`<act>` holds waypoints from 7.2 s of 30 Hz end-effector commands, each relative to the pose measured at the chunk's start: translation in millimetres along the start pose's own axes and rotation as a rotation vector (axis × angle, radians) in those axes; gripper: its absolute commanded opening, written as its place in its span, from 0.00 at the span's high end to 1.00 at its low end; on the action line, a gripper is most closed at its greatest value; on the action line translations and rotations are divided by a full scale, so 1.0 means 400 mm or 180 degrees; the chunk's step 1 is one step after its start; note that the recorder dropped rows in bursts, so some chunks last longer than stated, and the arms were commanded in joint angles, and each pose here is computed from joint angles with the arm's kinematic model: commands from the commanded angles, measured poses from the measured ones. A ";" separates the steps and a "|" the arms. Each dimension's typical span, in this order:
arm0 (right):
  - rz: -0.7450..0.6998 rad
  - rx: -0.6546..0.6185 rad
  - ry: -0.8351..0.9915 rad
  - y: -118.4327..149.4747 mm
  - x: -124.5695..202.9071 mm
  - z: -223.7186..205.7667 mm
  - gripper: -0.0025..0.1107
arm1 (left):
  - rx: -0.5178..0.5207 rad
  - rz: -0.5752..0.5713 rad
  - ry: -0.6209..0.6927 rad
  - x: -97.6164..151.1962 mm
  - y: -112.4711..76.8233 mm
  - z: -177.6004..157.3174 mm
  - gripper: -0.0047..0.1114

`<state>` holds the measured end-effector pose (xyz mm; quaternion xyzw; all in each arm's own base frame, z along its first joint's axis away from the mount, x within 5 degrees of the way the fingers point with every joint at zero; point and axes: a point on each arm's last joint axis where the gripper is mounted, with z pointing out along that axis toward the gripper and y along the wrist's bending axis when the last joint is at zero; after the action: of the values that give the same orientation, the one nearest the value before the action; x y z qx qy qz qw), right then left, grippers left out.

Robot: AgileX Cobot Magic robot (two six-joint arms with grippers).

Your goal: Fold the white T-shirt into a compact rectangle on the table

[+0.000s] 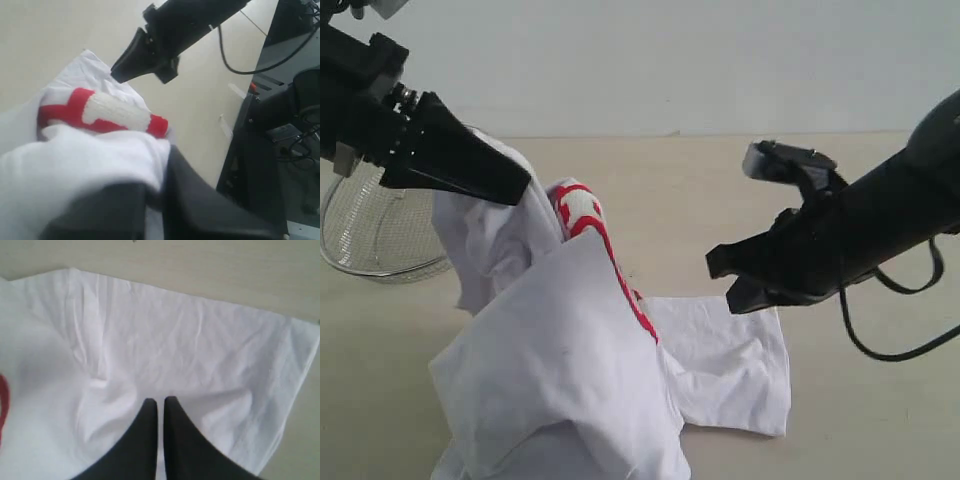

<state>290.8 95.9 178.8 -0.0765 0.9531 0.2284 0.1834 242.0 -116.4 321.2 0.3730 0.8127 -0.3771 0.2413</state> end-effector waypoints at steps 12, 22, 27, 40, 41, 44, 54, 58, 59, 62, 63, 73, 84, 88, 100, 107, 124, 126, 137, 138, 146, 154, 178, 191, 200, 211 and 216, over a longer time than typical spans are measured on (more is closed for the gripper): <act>0.0094 0.0318 0.0120 -0.054 0.005 0.127 0.98 | 0.0127 0.0020 -0.0002 -0.002 -0.014 0.001 0.92; 0.0092 0.0470 0.0117 -0.082 0.006 0.167 0.98 | 0.0081 -0.0081 0.0043 0.001 -0.011 0.001 0.92; 0.0092 0.0486 0.0118 -0.087 0.001 0.178 0.98 | 0.0059 -0.0098 0.0036 0.001 -0.009 0.001 0.80; 0.0309 0.0729 -0.0124 -0.162 -0.023 0.158 0.98 | -0.0170 -0.0087 -0.0132 -0.013 0.006 -0.001 0.49; 0.0352 0.0761 -0.0142 -0.179 -0.025 0.151 0.98 | -0.0170 -0.0087 -0.0132 -0.013 0.006 -0.001 0.49; 0.0501 0.0823 -0.0218 -0.229 -0.040 0.127 0.98 | -0.0188 -0.0088 -0.0144 -0.014 0.008 -0.001 0.49; 0.0636 0.0865 -0.0425 -0.340 -0.164 0.071 0.98 | -0.0085 -0.0152 -0.0264 -0.024 0.000 -0.002 0.50; 0.0739 0.0868 -0.0340 -0.364 -0.196 0.075 0.98 | -0.0112 -0.0153 -0.0283 -0.025 0.002 -0.002 0.50; 0.0736 0.0859 -0.0357 -0.362 -0.200 0.072 0.98 | -0.0117 -0.0153 -0.0286 -0.025 0.002 -0.002 0.50; 0.0632 0.0836 -0.0475 -0.336 -0.217 0.033 0.98 | -0.0112 -0.0153 -0.0283 -0.025 0.002 -0.002 0.50; 0.0635 0.0800 -0.0487 -0.325 -0.220 0.018 0.98 | -0.0118 -0.0153 -0.0287 -0.025 0.002 -0.002 0.50; 0.0273 0.0462 -0.0017 -0.181 -0.163 -0.008 0.98 | -0.0115 -0.0174 -0.0286 -0.025 0.002 -0.002 0.50; 0.0209 0.0706 0.0279 -0.136 -0.088 0.118 0.98 | 0.0036 -0.0301 -0.0183 -0.018 -0.008 -0.001 0.50; 0.0232 0.0786 0.0279 -0.163 -0.081 0.164 0.98 | 0.0042 -0.0312 -0.0179 -0.018 -0.009 -0.001 0.50; 0.0215 0.1137 0.0458 -0.228 -0.140 0.259 0.98 | 0.0080 -0.0339 -0.0230 -0.022 -0.011 -0.002 0.50; 0.0485 0.1334 0.0311 -0.333 -0.219 0.222 0.98 | 0.0112 -0.0367 -0.0287 -0.026 -0.013 -0.002 0.50; 0.0977 0.1609 -0.0014 -0.545 -0.321 0.136 0.98 | 0.0100 -0.0374 -0.0298 -0.027 -0.012 -0.002 0.50; 0.1041 0.1626 -0.0102 -0.560 -0.341 0.119 0.98 | 0.0100 -0.0374 -0.0298 -0.027 -0.012 -0.002 0.50; 0.1078 0.0828 -0.0649 -0.450 -0.453 -0.010 0.98 | 0.0053 -0.0362 -0.0293 -0.026 -0.009 -0.002 0.50; 0.0987 0.0681 -0.0682 -0.422 -0.462 -0.021 0.98 | 0.0036 -0.0359 -0.0297 -0.026 -0.008 -0.002 0.50; 0.0579 0.0558 -0.0291 -0.279 -0.460 0.026 0.98 | -0.0024 -0.0393 -0.0272 -0.024 -0.004 -0.002 0.50; 0.0059 0.0185 0.0194 -0.077 -0.431 0.086 0.98 | -0.0012 -0.0405 -0.0263 -0.024 -0.004 -0.002 0.50; -0.0543 -0.0069 0.0538 0.184 -0.225 -0.004 0.98 | -0.0145 -0.0563 0.0243 0.013 0.002 -0.002 0.87; -0.1082 -0.0350 0.0415 0.297 0.070 0.010 0.46 | -0.0561 -0.0898 0.0667 0.083 0.005 -0.012 0.87; -0.1224 -0.0241 0.0359 0.337 0.119 0.114 0.46 | -0.0686 -0.0923 0.0717 0.142 -0.056 -0.045 0.87; -0.1174 -0.0071 0.0347 0.309 0.124 0.191 0.46 | -0.0554 -0.1045 0.0496 0.165 -0.090 -0.046 0.87; -0.1256 -0.0006 0.0503 0.304 0.149 0.234 0.47 | -0.0547 -0.1047 0.0511 0.169 -0.090 -0.044 0.87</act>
<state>240.8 240.5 137.3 -0.2651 0.9317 0.1914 0.1584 172.4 -87.4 300.6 0.2418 0.9116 -0.3030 0.1363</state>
